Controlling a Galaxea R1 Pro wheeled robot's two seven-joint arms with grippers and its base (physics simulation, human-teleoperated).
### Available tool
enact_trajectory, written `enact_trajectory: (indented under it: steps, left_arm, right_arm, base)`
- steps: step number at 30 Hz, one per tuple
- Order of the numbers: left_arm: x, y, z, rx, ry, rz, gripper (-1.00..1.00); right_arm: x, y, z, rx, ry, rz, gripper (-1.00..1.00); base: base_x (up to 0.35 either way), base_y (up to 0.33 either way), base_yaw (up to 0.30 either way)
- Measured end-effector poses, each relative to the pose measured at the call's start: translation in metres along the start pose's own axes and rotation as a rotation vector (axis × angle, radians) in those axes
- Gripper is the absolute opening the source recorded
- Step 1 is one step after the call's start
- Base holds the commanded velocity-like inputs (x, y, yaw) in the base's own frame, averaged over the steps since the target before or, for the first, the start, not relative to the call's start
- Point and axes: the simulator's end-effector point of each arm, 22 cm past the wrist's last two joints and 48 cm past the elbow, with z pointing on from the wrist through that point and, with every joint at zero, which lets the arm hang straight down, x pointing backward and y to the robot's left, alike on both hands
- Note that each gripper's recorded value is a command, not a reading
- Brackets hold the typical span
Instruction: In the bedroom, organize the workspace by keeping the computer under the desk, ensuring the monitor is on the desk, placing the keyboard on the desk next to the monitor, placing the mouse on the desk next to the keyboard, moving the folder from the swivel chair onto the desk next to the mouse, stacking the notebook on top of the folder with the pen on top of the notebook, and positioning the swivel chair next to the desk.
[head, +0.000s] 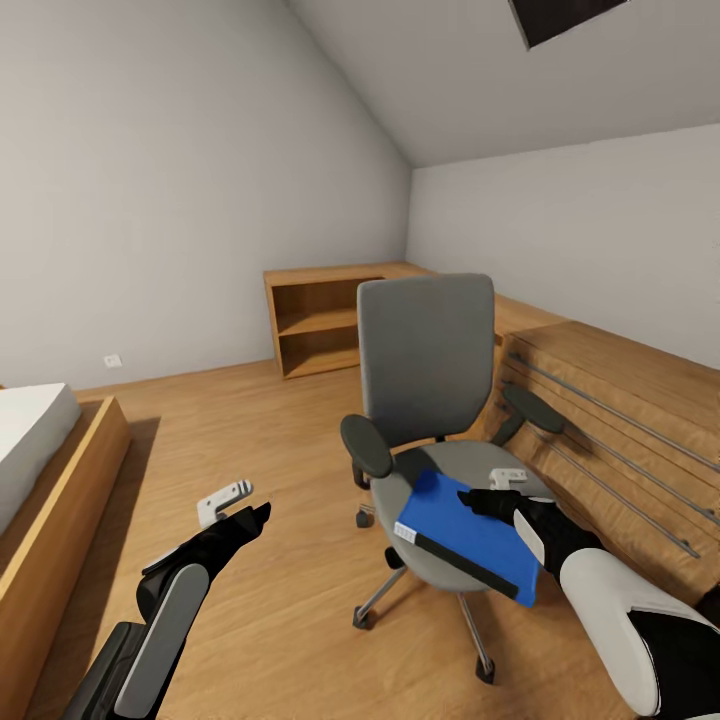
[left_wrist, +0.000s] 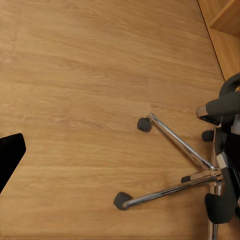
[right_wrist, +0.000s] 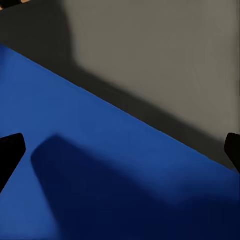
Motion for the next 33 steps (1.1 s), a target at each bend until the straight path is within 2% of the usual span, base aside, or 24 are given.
enact_trajectory:
  steps: [33]
  left_arm:
    - [0.0003, -0.0004, -0.0001, 0.002, 0.002, 0.000, 1.00]
  right_arm:
    - [-0.0044, -0.0003, -0.0004, 0.001, -0.014, -0.003, 1.00]
  base:
    - [-0.003, 0.000, 0.000]
